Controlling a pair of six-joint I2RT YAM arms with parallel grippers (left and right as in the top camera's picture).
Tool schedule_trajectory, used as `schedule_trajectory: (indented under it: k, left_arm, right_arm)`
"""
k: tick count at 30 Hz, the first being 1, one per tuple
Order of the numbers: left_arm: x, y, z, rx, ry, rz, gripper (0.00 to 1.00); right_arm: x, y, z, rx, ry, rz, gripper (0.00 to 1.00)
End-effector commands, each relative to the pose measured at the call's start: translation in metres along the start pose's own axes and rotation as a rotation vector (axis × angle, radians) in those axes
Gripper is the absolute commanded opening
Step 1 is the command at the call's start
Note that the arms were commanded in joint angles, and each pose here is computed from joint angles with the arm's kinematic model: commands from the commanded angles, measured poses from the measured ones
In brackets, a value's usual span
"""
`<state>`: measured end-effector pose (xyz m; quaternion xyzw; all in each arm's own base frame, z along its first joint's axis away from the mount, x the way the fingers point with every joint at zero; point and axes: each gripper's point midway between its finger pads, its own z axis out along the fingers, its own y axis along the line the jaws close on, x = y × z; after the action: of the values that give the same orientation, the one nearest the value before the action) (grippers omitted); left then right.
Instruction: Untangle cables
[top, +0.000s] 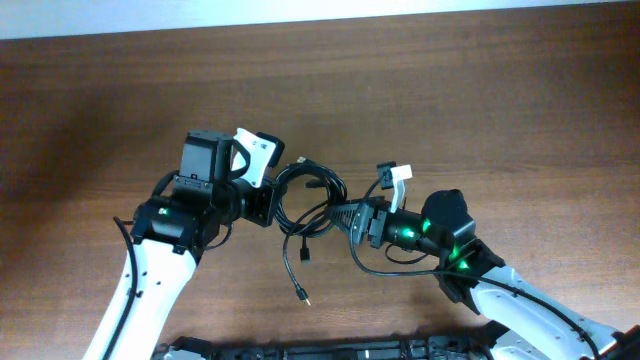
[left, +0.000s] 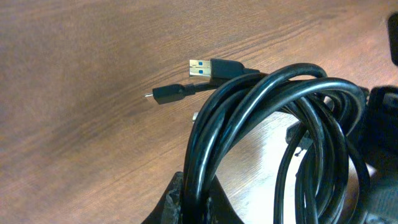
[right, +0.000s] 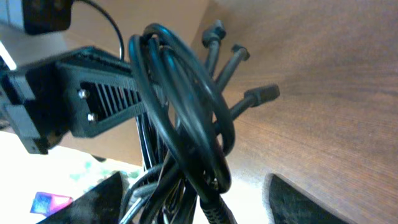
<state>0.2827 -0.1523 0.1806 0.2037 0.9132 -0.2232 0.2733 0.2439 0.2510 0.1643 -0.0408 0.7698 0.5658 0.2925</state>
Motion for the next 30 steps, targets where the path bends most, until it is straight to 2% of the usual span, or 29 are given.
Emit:
schedule_trajectory:
  k: [1,6,9,10,11,12,15,16,18,20,27,28,29,30]
  left_arm:
    - [0.001,-0.01,-0.001,0.027,0.0,-0.068,0.0]
    - [0.007,-0.037,0.005,0.093,0.027,-0.011,0.03]
    - [0.008,-0.04,0.006,0.094,0.034,0.002,0.21]
    - [0.009,-0.04,0.006,0.094,0.037,0.001,0.42]
    - [0.011,-0.04,0.006,0.094,0.046,-0.003,0.77]
    - [0.014,-0.039,0.006,0.093,0.058,-0.008,0.99]
    - [0.027,-0.039,0.005,0.089,0.111,-0.028,0.99]
    - [0.031,-0.039,0.004,0.088,0.124,-0.033,0.89]
    - [0.036,-0.038,0.005,0.087,0.142,-0.041,0.6]
    - [0.043,-0.037,0.008,0.086,0.158,-0.056,0.5]
    - [0.065,-0.02,0.041,0.046,0.141,-0.334,0.51]
    - [0.068,-0.017,0.045,0.035,0.134,-0.376,0.46]
    - [0.072,-0.014,0.05,0.029,0.126,-0.406,0.34]
    - [0.073,-0.013,0.053,0.029,0.119,-0.412,0.18]
  right_arm:
    - [-0.012,0.008,0.001,-0.002,-0.045,-0.038,0.56]
    - [-0.012,0.008,0.001,-0.002,-0.044,-0.037,0.33]
    - [-0.011,0.009,0.002,-0.005,-0.04,-0.037,0.22]
    - [-0.011,0.009,0.001,-0.007,-0.038,-0.037,0.19]
    - [-0.011,0.009,0.001,-0.009,-0.037,-0.036,0.16]
    - [-0.011,0.009,0.001,-0.009,-0.037,-0.034,0.16]
    - [-0.011,0.009,0.001,-0.008,-0.037,-0.034,0.15]
    - [-0.011,0.009,0.001,-0.008,-0.037,-0.034,0.15]
    - [-0.011,0.009,0.001,-0.009,-0.037,-0.028,0.15]
    - [-0.011,0.009,0.001,-0.01,-0.036,0.022,0.16]
    - [-0.004,0.015,0.001,-0.041,0.008,0.086,0.16]
    - [-0.004,0.015,0.001,-0.041,0.008,0.086,0.15]
    - [-0.004,0.015,0.001,-0.041,0.008,0.086,0.16]
    - [-0.004,0.015,0.001,-0.041,0.007,0.086,0.16]
